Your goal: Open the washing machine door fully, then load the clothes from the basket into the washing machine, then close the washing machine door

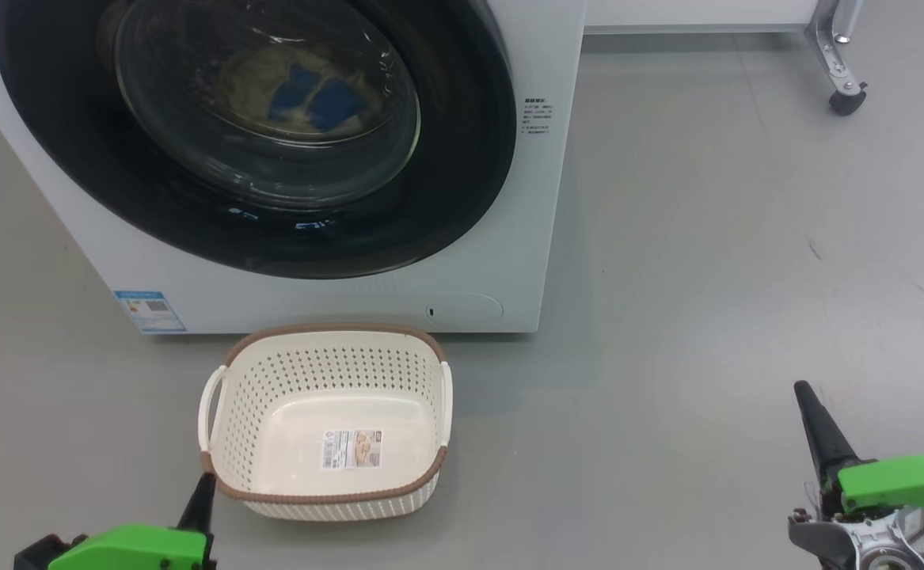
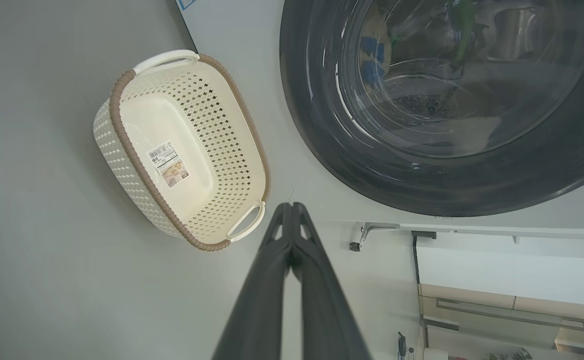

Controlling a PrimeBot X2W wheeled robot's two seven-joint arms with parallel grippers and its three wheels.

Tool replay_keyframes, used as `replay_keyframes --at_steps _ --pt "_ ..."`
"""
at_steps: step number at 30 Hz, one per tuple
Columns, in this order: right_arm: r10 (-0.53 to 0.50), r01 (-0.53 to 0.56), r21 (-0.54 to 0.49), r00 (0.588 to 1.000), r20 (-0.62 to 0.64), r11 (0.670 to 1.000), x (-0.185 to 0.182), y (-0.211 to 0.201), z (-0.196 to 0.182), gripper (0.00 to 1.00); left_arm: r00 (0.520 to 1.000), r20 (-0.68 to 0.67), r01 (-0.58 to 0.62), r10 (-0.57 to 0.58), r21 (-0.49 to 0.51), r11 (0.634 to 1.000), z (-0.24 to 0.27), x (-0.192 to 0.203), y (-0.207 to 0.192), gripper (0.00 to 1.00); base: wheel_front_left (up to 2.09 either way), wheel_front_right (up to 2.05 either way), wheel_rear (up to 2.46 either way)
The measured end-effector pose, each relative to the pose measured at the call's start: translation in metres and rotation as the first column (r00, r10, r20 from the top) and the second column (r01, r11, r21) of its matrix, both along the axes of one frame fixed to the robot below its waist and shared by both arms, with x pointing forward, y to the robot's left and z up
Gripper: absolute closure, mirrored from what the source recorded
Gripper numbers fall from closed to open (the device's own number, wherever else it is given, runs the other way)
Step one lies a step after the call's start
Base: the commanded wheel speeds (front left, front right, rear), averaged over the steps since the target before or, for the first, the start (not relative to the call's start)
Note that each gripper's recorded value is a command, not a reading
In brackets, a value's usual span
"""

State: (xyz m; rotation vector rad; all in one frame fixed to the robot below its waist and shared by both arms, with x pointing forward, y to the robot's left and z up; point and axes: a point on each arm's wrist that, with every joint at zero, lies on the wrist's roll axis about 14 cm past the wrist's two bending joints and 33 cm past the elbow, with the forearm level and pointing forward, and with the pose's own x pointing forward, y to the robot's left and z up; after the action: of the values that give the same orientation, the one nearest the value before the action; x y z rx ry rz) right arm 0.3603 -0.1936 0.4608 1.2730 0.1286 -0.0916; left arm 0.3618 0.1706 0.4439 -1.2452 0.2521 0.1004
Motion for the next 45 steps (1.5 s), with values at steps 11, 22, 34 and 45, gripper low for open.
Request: replay_keyframes --at_steps 11,22,34,45 --pt "-0.029 0.026 0.134 0.999 0.02 0.991 0.004 -0.003 0.005 1.0 0.998 0.046 -0.033 0.039 -0.139 0.99 0.012 0.006 0.006 1.0 0.0 0.0 0.0" --pt "-0.06 0.047 0.255 0.997 0.043 0.966 0.01 -0.006 0.013 1.0 0.992 0.086 -0.065 0.09 -0.26 0.964 0.024 0.009 0.015 1.0 0.0 0.0 0.0" --pt "-0.071 0.052 0.306 0.996 0.054 0.951 0.012 -0.008 0.017 1.0 0.987 0.118 -0.068 0.111 -0.319 0.945 0.033 0.013 0.018 1.0 0.0 0.0 0.0" --pt "-0.074 0.054 0.306 0.996 0.054 0.951 0.012 -0.009 0.017 1.0 0.987 0.118 -0.068 0.111 -0.321 0.945 0.033 0.013 0.017 1.0 0.0 0.0 0.0"
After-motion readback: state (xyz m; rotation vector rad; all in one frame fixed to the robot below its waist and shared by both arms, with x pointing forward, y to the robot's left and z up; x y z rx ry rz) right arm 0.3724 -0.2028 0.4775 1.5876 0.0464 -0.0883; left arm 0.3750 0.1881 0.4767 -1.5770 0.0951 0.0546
